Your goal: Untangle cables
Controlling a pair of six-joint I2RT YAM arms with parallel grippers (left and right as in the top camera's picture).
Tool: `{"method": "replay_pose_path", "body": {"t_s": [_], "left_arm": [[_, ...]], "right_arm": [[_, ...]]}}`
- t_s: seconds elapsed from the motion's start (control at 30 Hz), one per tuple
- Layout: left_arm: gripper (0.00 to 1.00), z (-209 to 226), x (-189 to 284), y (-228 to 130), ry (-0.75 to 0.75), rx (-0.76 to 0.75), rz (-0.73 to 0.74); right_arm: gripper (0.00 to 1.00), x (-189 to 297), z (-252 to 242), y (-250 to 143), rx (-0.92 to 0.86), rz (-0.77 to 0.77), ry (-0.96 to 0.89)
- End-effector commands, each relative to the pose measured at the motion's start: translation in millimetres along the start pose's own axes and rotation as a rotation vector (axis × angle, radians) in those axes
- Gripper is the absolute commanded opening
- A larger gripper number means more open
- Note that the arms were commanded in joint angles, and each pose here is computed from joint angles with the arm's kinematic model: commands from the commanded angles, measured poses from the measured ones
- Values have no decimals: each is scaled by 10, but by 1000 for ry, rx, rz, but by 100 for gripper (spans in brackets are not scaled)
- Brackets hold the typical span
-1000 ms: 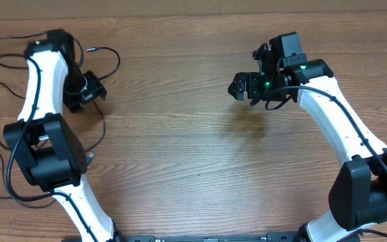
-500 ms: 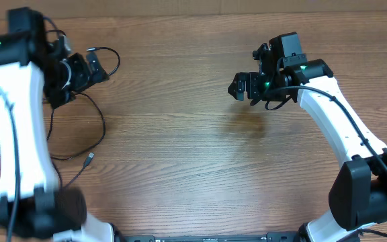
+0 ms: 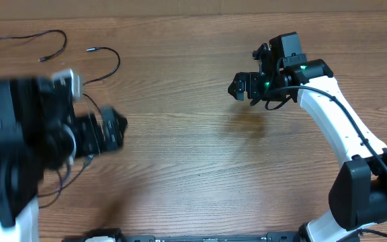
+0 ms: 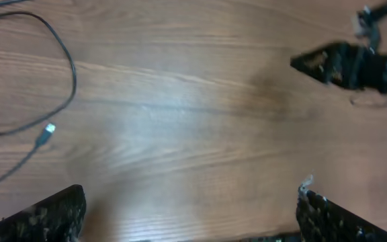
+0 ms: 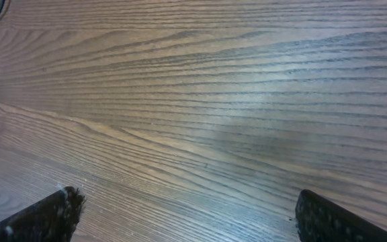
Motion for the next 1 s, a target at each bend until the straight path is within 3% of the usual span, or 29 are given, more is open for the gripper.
{"method": "replay_pose_path", "body": {"t_s": [0.0, 0.23, 0.63, 0.97], "left_arm": [[100, 77, 136, -313, -25, 21, -19], [100, 229, 266, -716, -35, 17, -40], [100, 249, 287, -702, -19, 11, -74], [100, 563, -198, -908, 100, -14, 58]], "right_arm": [[100, 104, 27, 60, 15, -36, -4], [100, 104, 27, 60, 15, -36, -4], [100, 104, 27, 61, 15, -36, -4], [100, 104, 27, 61, 14, -36, -4]]}}
Point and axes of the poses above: each gripper's point midway between its finger pads, its own x axis back along the fingers, its own z axis along the line the jaws close on, y = z × x, the point moved 7 cm from there along x, back along the fingers, and after that the axes turned 13 degrees about x, right-handed, at the moved point
